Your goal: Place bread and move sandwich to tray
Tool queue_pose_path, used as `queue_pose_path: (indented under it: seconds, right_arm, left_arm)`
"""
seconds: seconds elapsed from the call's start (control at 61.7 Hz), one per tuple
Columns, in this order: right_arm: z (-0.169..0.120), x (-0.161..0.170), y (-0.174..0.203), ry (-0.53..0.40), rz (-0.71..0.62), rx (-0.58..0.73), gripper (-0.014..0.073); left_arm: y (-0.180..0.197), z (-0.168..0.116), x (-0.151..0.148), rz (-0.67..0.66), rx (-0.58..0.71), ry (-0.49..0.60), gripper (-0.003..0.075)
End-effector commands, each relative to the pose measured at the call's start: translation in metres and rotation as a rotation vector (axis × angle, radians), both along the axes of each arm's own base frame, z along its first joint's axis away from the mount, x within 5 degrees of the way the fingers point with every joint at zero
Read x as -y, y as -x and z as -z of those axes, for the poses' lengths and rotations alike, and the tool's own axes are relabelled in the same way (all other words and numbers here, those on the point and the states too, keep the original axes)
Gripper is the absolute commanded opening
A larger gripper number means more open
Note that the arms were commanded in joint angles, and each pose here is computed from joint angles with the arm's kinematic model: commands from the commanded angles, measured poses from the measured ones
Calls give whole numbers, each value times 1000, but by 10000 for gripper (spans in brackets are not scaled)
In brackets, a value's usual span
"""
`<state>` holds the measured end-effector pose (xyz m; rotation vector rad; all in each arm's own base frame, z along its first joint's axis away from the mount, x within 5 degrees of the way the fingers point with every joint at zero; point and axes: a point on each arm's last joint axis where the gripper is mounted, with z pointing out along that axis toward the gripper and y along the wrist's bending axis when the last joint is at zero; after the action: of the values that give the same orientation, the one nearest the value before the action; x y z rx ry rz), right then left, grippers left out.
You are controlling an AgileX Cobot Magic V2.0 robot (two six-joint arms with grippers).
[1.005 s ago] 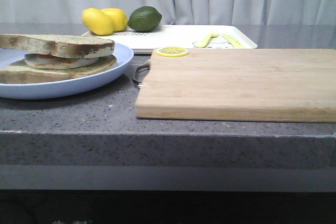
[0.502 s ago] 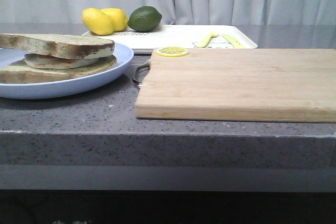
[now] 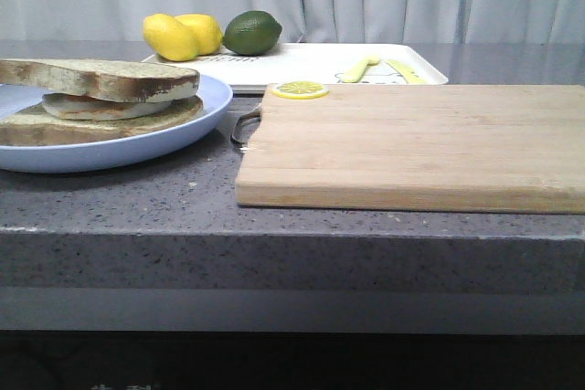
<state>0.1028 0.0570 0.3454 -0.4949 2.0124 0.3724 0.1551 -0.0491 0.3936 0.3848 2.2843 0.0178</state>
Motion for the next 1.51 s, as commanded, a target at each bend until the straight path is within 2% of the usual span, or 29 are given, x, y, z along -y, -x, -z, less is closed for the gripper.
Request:
queue_pose_path:
  seconds: [0.0,0.146,0.259,0.34,0.567,0.827,1.086,1.491]
  right_arm:
    - [-14,1,-2,-43,19,90,390]
    - [-14,1,-2,-43,19,90,390]
    - [-14,1,-2,-43,19,90,390]
    - [-14,1,-2,-43,19,90,390]
    - [-14,1,-2,-43,19,90,390]
    - [-14,1,-2,-43,19,90,390]
    - [-14,1,-2,-43,19,90,390]
    - [-14,1,-2,-43,19,90,390]
  left_arm:
    - [-19,-11,2,-36,32,-18,479]
    - [-53,0,-9,-151,-78,-30,479]
    - [-77,13,-24,-219,-150,7,479]
    - [-93,26,-36,-229,-214,70,479]
    - [-129,58,-56,-165,-332,375,479]
    - [-156,84,-55,-132,-389,534,418]
    - [-172,109,-57,-159,-447,555,347]
    - [-185,123,-57,-194,-450,615,262]
